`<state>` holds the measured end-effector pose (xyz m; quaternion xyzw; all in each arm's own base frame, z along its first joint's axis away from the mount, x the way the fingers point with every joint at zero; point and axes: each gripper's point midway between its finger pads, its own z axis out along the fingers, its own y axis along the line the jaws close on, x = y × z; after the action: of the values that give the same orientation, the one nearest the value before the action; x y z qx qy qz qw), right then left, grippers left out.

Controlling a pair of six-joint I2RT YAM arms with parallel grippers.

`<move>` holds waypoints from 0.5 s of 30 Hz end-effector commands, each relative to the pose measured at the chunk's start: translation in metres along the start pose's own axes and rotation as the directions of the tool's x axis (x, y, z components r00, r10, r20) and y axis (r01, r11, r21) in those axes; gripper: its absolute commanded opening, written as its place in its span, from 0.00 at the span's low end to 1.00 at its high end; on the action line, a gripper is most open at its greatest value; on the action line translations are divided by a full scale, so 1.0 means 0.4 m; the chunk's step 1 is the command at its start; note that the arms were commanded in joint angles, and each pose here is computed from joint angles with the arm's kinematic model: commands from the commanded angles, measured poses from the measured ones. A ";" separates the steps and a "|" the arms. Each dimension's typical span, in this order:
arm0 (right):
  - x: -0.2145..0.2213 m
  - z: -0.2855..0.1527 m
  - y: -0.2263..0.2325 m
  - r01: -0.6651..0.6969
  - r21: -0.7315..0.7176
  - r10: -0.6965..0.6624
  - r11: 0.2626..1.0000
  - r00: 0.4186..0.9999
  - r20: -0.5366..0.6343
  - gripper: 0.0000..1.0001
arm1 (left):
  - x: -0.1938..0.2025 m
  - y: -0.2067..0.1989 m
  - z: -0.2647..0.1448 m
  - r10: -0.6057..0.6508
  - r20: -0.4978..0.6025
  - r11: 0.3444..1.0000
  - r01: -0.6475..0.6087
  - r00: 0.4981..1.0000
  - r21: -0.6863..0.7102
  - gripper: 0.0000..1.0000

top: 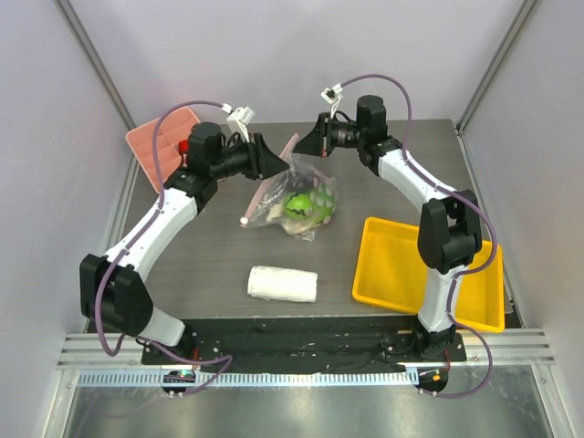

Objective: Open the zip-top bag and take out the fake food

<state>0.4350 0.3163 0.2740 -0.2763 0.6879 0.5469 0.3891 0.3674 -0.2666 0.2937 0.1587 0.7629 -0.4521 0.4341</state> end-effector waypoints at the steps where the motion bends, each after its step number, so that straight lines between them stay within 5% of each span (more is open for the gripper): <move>1: -0.040 -0.017 0.063 0.087 -0.052 -0.087 0.995 0.996 0.007 0.01 | -0.082 -0.035 -0.060 0.074 0.101 0.997 -0.071 0.992 -0.035 0.43; 9: -0.035 -0.018 0.073 0.119 -0.077 -0.119 0.990 0.993 0.000 0.01 | -0.113 -0.013 -0.130 0.184 0.107 0.974 -0.166 0.977 -0.156 0.52; 15: -0.033 -0.017 0.073 0.119 -0.089 -0.119 0.989 0.993 0.001 0.01 | -0.025 0.037 -0.104 0.258 -0.110 0.962 -0.266 0.960 -0.066 0.44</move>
<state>0.4266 0.3160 0.2696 -0.3029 0.6802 0.5484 0.3805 0.3645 -0.2228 0.3278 0.1909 0.7625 -0.3643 0.4994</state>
